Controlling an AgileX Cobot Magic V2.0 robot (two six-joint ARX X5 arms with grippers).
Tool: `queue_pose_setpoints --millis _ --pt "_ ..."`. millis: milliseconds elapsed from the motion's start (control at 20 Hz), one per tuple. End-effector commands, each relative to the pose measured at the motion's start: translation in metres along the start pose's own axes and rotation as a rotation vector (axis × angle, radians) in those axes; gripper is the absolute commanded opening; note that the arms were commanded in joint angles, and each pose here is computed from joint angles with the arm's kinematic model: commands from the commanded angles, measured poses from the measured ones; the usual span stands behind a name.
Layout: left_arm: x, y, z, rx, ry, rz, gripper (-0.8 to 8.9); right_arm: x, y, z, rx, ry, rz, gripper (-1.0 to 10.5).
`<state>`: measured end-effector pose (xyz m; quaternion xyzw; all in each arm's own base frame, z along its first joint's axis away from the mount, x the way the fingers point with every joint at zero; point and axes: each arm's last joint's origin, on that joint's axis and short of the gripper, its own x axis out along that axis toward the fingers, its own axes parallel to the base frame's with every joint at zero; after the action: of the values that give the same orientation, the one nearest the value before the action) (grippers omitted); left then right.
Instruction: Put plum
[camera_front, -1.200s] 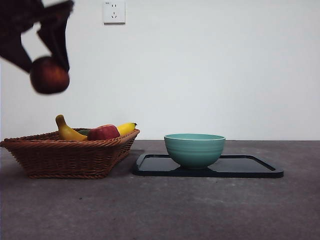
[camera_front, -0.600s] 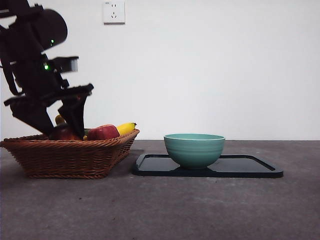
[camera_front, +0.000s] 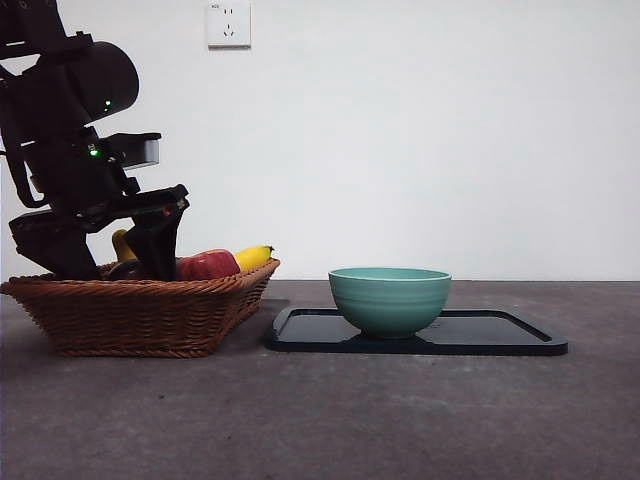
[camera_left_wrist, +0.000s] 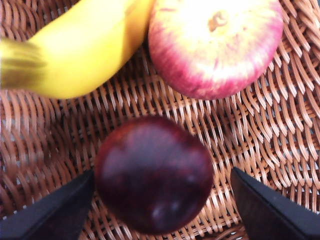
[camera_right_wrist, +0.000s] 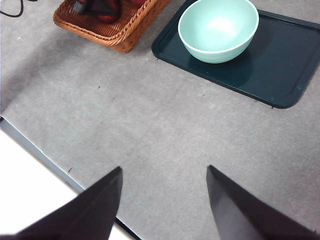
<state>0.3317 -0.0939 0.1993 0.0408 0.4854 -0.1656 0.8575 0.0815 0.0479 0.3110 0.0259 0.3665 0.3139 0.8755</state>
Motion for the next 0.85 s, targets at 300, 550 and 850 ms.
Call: queue_pose_setpoints --millis 300,550,850 --pt "-0.043 -0.006 0.01 0.018 -0.095 -0.007 4.41 0.0 0.001 0.002 0.004 -0.007 0.004 2.7" --pt "-0.103 -0.019 0.0 0.042 -0.142 -0.056 4.38 0.0 0.001 0.003 0.001 -0.018 0.005 2.7" --pt "-0.177 -0.042 -0.032 0.1 -0.196 -0.238 4.32 0.001 0.001 0.009 0.012 -0.067 0.013 2.7"
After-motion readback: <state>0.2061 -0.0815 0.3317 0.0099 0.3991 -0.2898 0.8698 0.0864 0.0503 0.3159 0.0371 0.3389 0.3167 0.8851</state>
